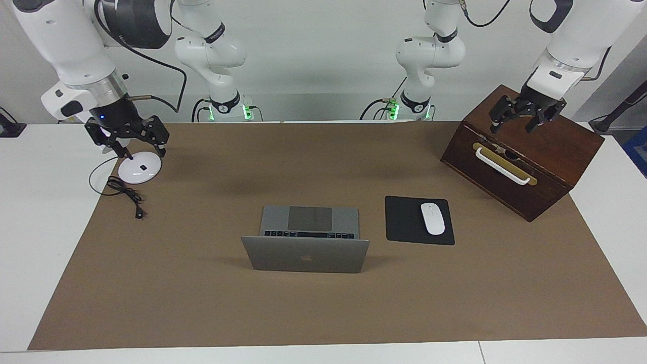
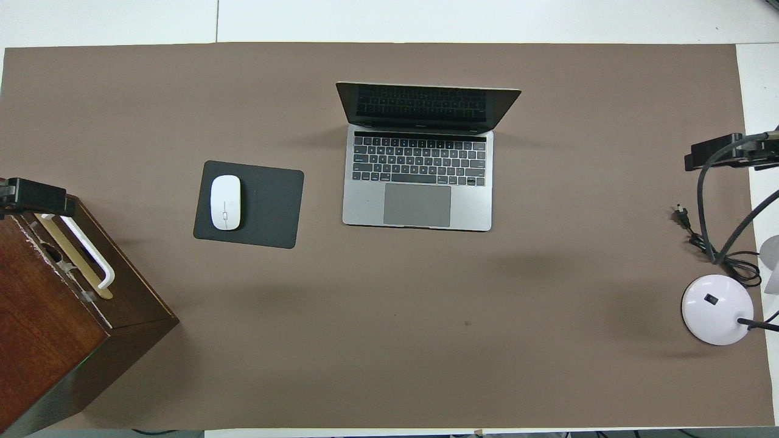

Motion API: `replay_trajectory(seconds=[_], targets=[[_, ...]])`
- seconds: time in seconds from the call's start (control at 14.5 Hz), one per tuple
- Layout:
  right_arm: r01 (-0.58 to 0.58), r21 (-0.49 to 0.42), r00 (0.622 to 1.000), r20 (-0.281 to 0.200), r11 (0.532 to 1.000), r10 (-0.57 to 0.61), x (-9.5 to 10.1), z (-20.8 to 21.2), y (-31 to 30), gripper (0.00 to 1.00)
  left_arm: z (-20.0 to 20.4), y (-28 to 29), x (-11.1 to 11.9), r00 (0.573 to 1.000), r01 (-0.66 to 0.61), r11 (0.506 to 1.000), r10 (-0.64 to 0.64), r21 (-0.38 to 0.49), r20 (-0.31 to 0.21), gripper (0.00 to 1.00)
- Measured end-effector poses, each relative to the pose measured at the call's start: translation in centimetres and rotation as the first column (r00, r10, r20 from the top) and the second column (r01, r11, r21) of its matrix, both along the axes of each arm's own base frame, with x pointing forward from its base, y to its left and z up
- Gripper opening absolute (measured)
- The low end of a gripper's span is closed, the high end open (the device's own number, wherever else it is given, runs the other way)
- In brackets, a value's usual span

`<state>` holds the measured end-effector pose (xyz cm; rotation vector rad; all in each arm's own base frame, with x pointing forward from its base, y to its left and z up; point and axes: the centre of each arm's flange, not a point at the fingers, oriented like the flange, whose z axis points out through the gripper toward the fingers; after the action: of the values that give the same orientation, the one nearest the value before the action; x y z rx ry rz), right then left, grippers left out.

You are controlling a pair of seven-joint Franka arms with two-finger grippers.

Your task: Close laptop with both arms

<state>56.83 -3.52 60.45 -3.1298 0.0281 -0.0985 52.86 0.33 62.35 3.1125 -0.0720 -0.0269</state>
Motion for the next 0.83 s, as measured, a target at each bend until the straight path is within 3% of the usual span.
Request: replay_trajectory(seconds=[0.48,0.83], targets=[[0.0,0.0,1.0,0.003,1.0,0.0,0.0,0.0,0.0,1.0,0.5,0.0,-0.2,1.0,0.001,1.0,-0.001,-0.001,0.009,1.0],[0.0,-0.003,0.999,0.037,1.0,0.0,1.0,1.2,-0.1,1.0,1.4,0.2,-0.7,1.0,-0.002,1.0,0.002,-0.003,0.026,1.0]])
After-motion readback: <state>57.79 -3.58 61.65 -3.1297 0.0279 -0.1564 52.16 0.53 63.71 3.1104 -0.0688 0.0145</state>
